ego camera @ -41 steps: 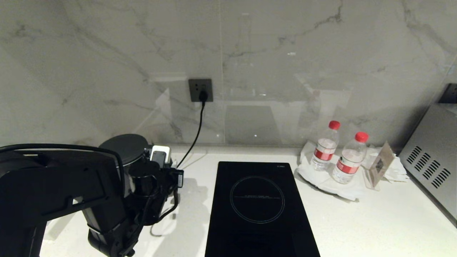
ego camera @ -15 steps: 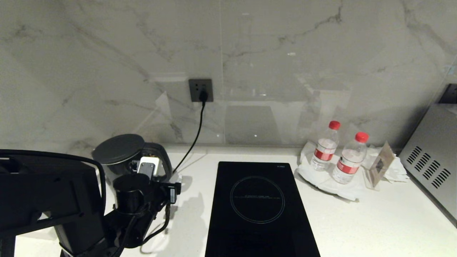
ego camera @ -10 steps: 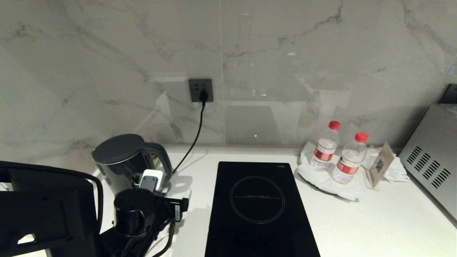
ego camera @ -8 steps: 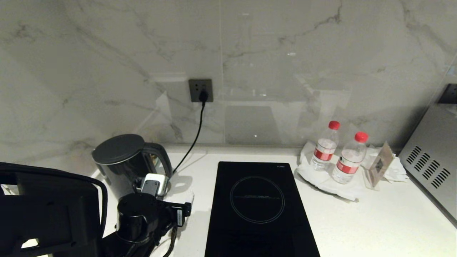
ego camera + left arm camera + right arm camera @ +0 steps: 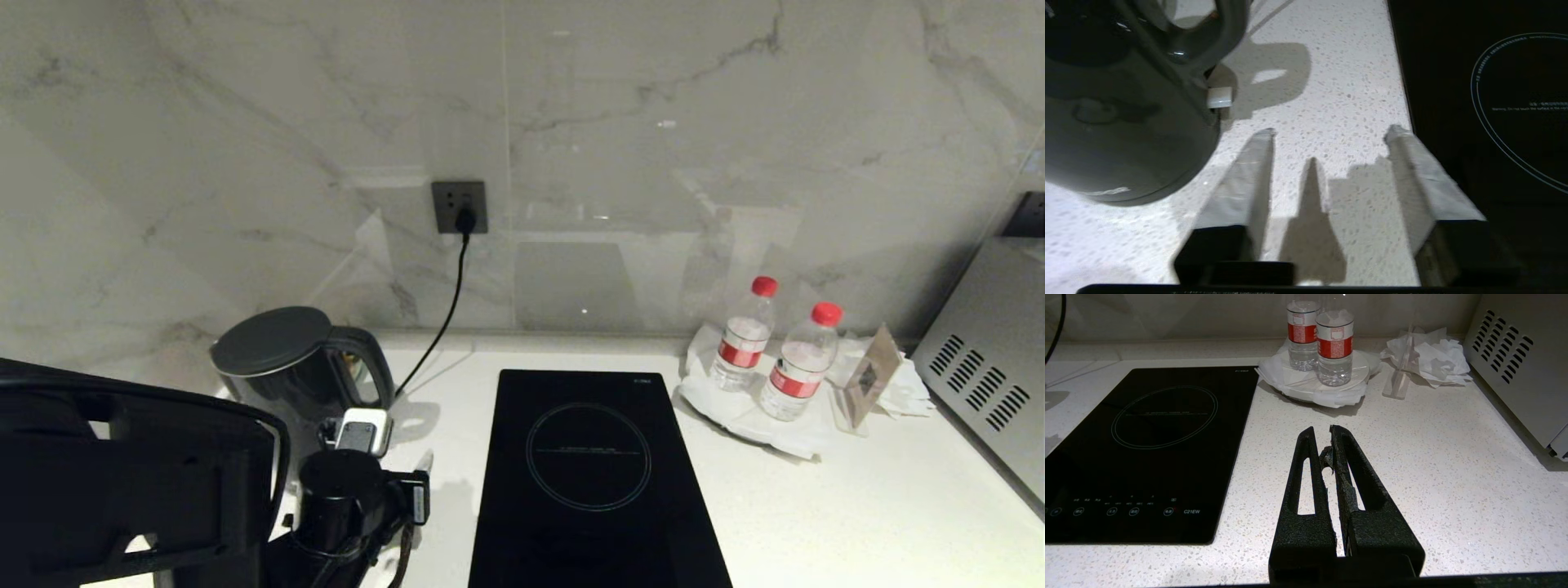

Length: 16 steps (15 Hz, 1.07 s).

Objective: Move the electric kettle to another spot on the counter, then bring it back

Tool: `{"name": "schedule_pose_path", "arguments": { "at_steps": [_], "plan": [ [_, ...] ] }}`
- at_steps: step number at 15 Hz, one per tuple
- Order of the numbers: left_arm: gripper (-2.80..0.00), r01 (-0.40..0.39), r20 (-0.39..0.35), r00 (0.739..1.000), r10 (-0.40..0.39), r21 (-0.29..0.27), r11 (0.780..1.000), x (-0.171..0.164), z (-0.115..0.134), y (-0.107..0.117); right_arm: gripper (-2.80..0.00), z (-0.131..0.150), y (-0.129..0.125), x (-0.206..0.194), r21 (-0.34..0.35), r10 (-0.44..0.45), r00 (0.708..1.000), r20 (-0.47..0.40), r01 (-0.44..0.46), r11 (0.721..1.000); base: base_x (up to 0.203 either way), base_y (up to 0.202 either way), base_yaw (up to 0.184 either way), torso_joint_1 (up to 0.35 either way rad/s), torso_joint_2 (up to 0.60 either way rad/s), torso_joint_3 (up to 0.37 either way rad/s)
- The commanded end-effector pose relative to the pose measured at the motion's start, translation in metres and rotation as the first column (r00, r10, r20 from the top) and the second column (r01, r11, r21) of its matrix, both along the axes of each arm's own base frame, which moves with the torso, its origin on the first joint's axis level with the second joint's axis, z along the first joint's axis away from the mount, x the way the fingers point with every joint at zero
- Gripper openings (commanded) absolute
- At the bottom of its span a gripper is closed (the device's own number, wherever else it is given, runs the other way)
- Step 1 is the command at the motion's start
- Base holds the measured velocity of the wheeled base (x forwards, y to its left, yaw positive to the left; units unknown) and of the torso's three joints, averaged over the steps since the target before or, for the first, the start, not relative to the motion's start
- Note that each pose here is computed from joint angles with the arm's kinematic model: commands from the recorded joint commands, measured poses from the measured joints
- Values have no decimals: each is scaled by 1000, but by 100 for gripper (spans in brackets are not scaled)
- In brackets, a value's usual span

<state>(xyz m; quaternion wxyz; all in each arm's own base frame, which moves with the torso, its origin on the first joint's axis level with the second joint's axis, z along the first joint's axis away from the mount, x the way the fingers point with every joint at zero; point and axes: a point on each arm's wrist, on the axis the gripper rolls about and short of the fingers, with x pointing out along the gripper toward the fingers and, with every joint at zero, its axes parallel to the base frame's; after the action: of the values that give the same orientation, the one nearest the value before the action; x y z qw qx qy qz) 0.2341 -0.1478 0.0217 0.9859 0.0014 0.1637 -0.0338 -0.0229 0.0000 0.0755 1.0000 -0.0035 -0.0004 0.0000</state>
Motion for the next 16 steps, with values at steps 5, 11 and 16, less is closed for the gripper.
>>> {"name": "schedule_pose_path", "arguments": {
  "at_steps": [5,11,16],
  "plan": [
    [-280,-53,30,998,53,9,999,38,-39,-33,-280,0,0,0,-1,0,1000,-1,0,1000,0,0,0,0,0,0],
    [-280,-106,38,994,105,34,994,55,-63,-41,-280,0,0,0,-1,0,1000,-1,0,1000,0,0,0,0,0,0],
    [-280,-205,96,975,199,63,977,78,-57,-28,-280,0,0,0,-1,0,1000,-1,0,1000,0,0,0,0,0,0]
  ]
}}
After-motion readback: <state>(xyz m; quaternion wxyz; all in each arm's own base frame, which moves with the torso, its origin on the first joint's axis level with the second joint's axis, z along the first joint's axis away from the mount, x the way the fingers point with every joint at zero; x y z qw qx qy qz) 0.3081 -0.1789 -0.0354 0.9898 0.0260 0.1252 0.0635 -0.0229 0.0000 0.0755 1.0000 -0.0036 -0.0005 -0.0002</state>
